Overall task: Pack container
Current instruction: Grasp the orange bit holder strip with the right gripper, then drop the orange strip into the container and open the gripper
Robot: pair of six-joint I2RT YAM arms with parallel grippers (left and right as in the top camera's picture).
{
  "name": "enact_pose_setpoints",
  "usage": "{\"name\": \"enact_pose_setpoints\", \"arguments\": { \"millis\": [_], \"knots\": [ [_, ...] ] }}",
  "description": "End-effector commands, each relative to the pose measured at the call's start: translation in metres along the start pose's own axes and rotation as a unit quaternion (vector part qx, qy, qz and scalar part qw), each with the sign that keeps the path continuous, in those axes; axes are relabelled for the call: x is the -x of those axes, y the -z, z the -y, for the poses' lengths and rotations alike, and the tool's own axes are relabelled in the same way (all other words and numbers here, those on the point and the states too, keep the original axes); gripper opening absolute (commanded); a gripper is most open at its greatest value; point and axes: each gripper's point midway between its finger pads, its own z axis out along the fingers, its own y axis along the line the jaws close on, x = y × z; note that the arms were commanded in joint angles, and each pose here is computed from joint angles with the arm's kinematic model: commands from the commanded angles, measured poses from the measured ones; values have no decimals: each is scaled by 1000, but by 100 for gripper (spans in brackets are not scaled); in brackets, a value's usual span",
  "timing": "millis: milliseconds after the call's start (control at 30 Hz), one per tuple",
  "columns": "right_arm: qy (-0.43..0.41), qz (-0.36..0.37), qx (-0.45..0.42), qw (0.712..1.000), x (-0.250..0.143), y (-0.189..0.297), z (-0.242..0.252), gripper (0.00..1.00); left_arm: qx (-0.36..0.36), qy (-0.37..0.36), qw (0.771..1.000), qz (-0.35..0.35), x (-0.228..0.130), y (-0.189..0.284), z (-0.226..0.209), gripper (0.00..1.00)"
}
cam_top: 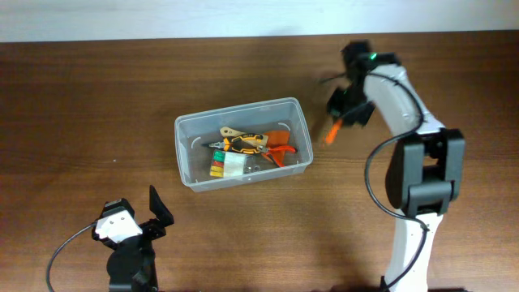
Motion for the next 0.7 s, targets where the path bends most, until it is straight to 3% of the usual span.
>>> {"name": "enact_pose_setpoints", "arguments": {
  "millis": [0, 133, 233, 467, 667],
  "knots": [
    [143, 99, 120, 977, 19, 113, -57, 4, 0, -5, 1000, -1, -1, 0, 0, 99],
    [343, 140, 171, 913, -12, 167, -108, 4, 0, -5, 1000, -1, -1, 0, 0, 99],
    [471, 144, 164, 855, -45, 168, -133, 4, 0, -5, 1000, -1, -1, 0, 0, 99],
    [730, 79, 111, 670, -128, 114, -154, 4, 0, -5, 1000, -1, -1, 0, 0, 99],
    [875, 45, 27, 482, -140, 55, -138, 4, 0, -5, 1000, -1, -1, 0, 0, 99]
  ]
}}
